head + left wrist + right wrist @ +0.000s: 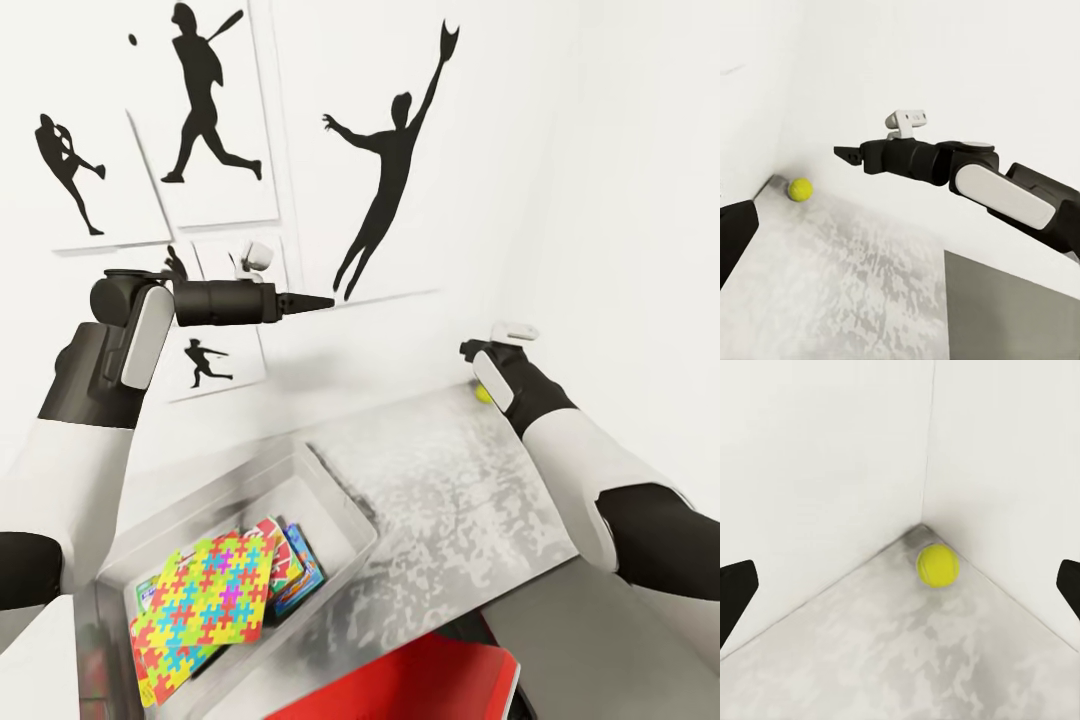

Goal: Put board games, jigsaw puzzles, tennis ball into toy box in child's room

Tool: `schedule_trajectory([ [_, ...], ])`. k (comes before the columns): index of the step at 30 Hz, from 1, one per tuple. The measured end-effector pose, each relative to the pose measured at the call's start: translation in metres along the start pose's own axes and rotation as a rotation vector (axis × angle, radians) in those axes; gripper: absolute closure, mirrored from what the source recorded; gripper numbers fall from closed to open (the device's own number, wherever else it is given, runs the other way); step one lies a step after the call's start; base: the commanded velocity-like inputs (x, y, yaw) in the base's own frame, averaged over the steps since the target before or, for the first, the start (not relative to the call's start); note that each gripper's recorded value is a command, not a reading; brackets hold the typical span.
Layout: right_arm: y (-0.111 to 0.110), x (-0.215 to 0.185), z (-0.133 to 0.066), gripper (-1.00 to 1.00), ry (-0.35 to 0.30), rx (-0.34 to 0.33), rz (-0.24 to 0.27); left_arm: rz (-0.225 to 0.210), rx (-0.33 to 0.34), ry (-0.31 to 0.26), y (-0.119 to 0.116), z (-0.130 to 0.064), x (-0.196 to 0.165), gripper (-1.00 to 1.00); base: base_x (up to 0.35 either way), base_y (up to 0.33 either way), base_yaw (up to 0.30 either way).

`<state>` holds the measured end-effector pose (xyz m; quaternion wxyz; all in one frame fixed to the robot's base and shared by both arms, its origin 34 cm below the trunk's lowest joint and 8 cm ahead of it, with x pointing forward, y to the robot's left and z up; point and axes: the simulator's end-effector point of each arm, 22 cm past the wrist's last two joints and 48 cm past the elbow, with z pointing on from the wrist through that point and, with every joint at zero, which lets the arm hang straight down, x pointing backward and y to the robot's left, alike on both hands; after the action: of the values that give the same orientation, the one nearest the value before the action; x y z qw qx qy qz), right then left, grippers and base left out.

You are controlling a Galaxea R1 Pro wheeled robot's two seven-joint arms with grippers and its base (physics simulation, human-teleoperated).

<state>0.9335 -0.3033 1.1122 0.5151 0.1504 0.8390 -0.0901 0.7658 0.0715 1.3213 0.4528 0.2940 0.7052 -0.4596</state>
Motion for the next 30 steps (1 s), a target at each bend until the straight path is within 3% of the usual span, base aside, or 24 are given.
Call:
schedule_trajectory([
  [14,-0.018,0.009,0.015,-1.0,0.01,0.03,-0.007,-0.021,0.004,0.01,0.011,0.006,0.011,-1.0,0.0,0.0,0.0],
  [30,-0.021,0.027,0.027,-1.0,0.033,0.038,-0.015,-0.043,0.021,0.021,0.017,0.019,0.024,-1.0,0.0,0.0,0.0],
])
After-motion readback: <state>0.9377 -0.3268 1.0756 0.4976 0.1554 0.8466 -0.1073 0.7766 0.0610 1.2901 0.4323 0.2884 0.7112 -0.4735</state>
